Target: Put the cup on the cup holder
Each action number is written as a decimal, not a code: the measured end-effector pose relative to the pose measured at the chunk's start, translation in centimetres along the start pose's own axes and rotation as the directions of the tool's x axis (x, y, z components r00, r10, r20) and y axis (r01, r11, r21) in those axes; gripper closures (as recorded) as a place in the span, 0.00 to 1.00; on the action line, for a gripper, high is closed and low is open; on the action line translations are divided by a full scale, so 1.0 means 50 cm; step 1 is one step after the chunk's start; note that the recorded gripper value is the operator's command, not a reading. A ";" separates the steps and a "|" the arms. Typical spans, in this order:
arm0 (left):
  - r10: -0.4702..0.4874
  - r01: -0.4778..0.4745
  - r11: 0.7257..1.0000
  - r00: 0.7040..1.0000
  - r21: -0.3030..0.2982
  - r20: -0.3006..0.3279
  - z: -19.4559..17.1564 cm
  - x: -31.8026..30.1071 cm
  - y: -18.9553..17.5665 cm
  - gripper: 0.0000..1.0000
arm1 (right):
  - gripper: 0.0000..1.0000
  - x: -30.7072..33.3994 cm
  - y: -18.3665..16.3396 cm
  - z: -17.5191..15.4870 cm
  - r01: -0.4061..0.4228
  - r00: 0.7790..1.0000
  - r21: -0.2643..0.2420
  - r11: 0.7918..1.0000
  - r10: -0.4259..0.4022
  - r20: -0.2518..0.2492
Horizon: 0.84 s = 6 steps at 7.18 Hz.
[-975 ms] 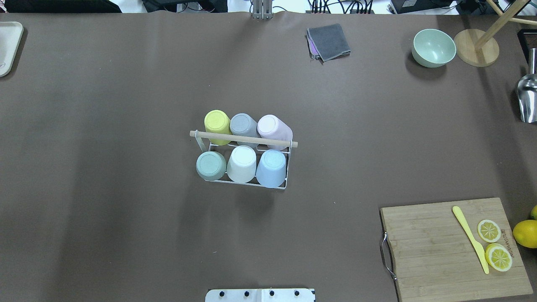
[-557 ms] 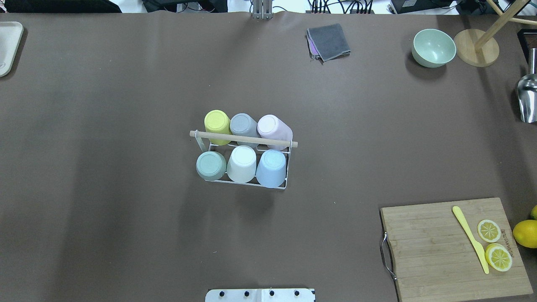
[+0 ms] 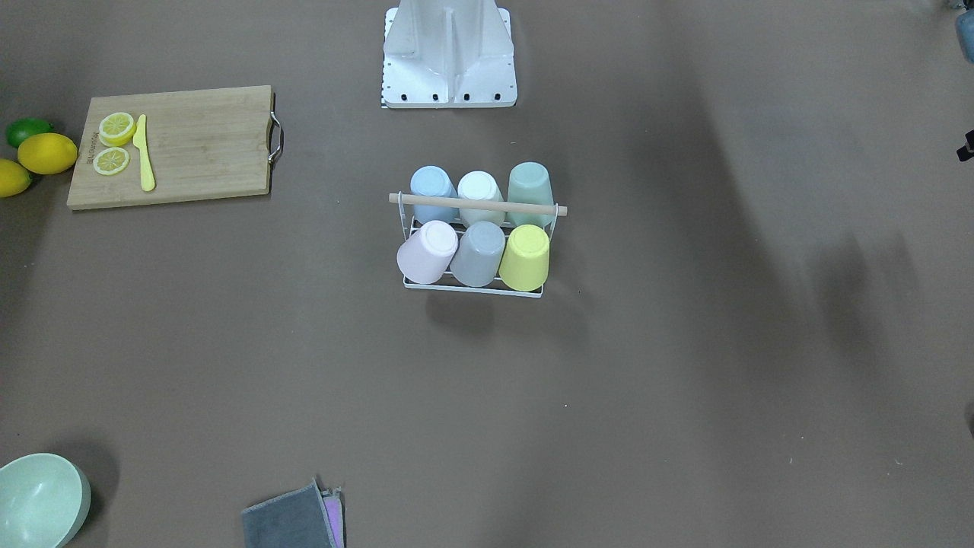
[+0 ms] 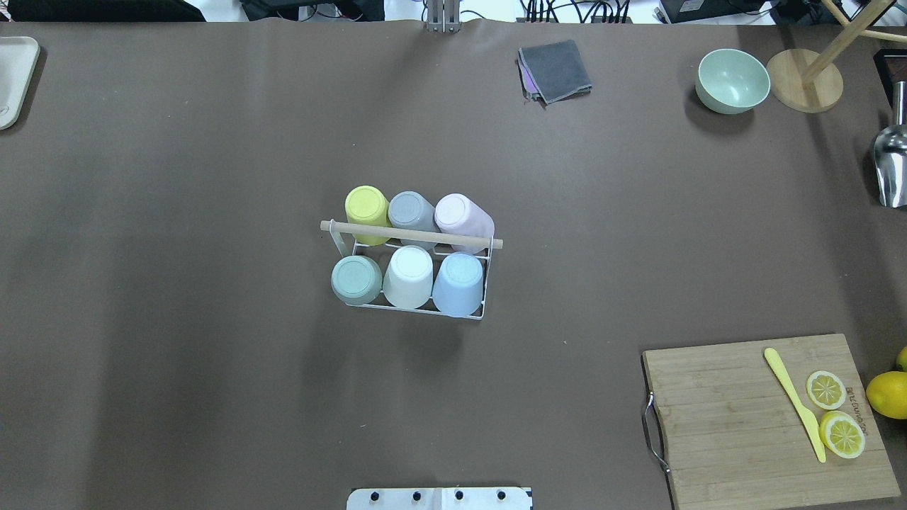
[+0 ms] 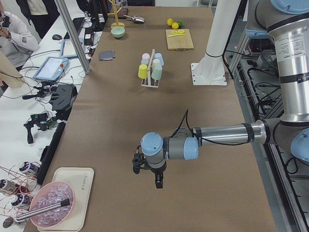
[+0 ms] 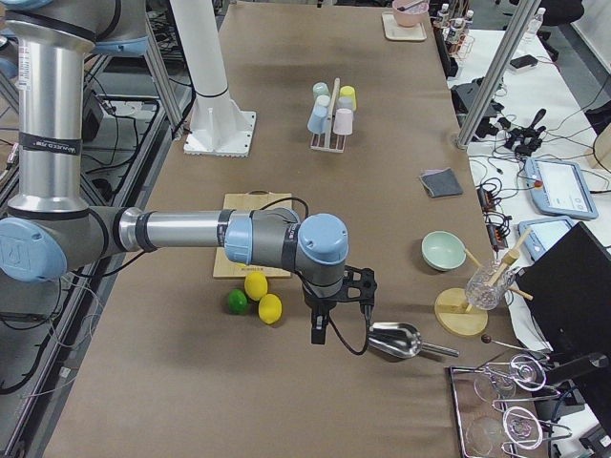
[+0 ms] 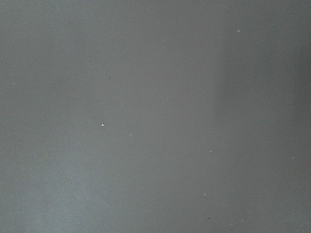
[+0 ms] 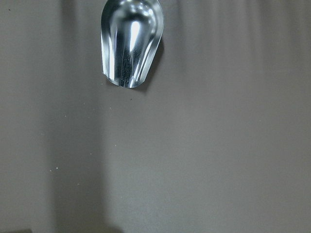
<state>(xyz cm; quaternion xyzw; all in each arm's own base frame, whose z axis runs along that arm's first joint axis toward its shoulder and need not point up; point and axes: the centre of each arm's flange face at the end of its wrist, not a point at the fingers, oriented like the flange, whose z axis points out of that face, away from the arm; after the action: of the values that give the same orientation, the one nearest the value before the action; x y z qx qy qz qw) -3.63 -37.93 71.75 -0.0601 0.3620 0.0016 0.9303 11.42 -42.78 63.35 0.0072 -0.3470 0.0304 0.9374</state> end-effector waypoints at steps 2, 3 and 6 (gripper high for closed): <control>-0.006 0.006 1.000 1.000 -0.022 0.008 0.030 -0.047 0.015 0.02 | 0.00 0.001 0.001 0.002 -0.002 1.000 -0.002 1.000 0.002 0.001; 0.009 -0.008 1.000 0.999 -0.030 0.033 0.044 -0.080 0.018 0.02 | 0.00 0.003 0.001 0.003 -0.003 1.000 -0.004 1.000 0.003 0.001; 0.025 -0.024 1.000 0.994 -0.010 0.108 0.017 -0.106 -0.004 0.02 | 0.00 0.008 0.008 0.008 -0.010 1.000 -0.009 1.000 0.010 0.004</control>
<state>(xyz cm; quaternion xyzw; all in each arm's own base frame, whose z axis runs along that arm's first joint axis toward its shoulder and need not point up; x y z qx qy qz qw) -6.97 -37.83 75.97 -0.0596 0.3116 0.0180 0.9482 11.42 -42.39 63.91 0.0014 -0.3489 0.0335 0.9366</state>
